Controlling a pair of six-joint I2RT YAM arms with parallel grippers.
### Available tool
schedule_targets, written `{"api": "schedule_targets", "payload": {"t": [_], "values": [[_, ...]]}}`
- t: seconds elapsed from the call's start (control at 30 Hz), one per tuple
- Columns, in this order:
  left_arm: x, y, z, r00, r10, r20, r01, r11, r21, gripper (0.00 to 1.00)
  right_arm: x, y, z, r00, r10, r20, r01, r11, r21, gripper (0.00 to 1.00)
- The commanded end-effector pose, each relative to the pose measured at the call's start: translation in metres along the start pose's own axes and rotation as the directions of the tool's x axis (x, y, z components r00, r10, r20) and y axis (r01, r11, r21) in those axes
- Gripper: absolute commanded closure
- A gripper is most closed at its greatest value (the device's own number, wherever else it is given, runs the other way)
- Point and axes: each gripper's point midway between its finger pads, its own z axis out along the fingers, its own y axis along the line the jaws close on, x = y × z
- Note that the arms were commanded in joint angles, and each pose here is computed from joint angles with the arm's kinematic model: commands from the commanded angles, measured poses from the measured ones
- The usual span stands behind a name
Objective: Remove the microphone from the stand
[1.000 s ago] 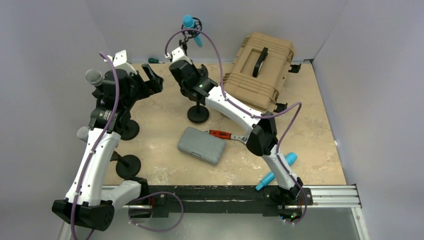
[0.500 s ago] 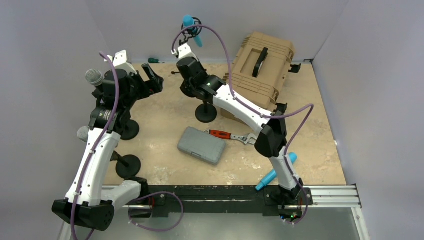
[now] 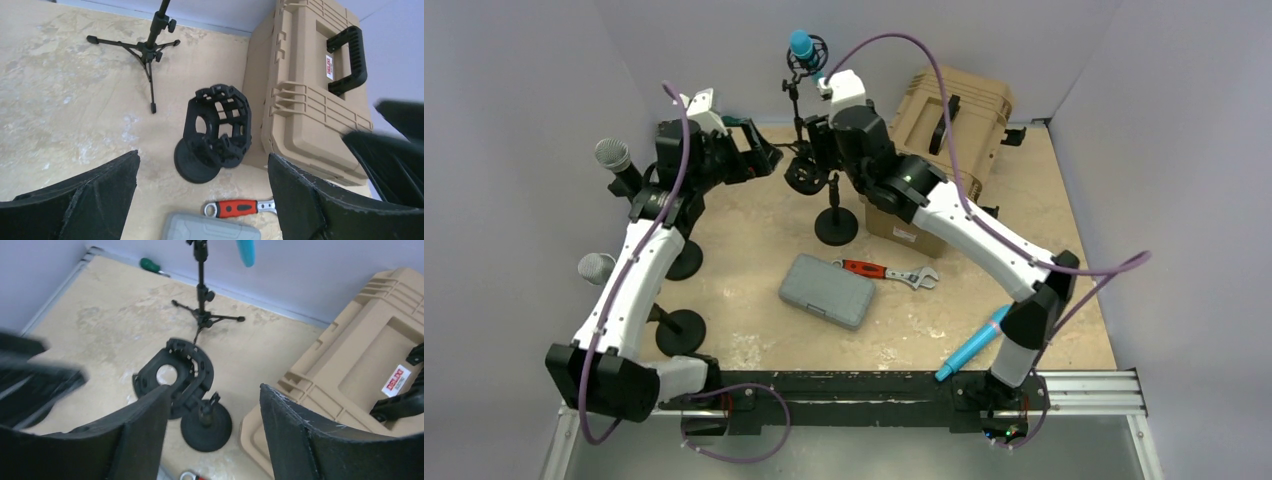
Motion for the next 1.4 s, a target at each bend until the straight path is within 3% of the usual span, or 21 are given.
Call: {"api": "schedule_targets", "payload": {"t": [0.0,0.23,0.43,0.57,0.73,0.87,1.17,1.37], "values": [[-0.035,-0.014,0.032,0.995,0.03,0.1,-0.038,0.996,0.082,0.04,-0.027,-0.006,-0.04,0.984,0.151,0.09,-0.136,0.978,-0.155,0.35],[-0.074,-0.01,0.102,0.981,0.068,0.181,-0.082,0.994,0.073,0.05,-0.007,-0.048,-0.077,0.969,0.214,0.121,-0.19,0.965,-0.179,0.32],[-0.075,0.003,0.169,0.978,0.055,0.2,-0.073,0.994,0.083,0.12,-0.002,-0.077,-0.114,0.969,0.193,0.157,-0.165,0.971,-0.174,0.31],[-0.08,0.016,0.197,0.968,0.032,0.25,-0.041,0.999,0.034,0.13,-0.006,-0.09,-0.135,0.963,0.193,0.189,-0.161,0.972,-0.172,0.29],[-0.073,0.039,0.228,0.953,0.02,0.303,-0.011,0.999,-0.031,0.24,-0.017,-0.088,-0.16,0.95,0.21,0.231,-0.148,0.955,-0.256,0.28],[-0.059,0.04,0.247,0.932,0.038,0.361,-0.042,0.999,0.004,0.25,-0.02,-0.094,-0.174,0.943,0.208,0.26,-0.138,0.955,-0.264,0.25],[-0.042,0.024,0.283,0.916,0.1,0.389,-0.129,0.99,0.051,0.43,-0.009,-0.093,-0.174,0.953,0.183,0.242,-0.116,0.957,-0.265,0.24],[-0.046,0.037,0.276,0.896,0.189,0.402,-0.181,0.982,-0.058,0.72,0.005,-0.088,-0.169,0.965,0.171,0.2,-0.112,0.955,-0.274,0.24]]}}
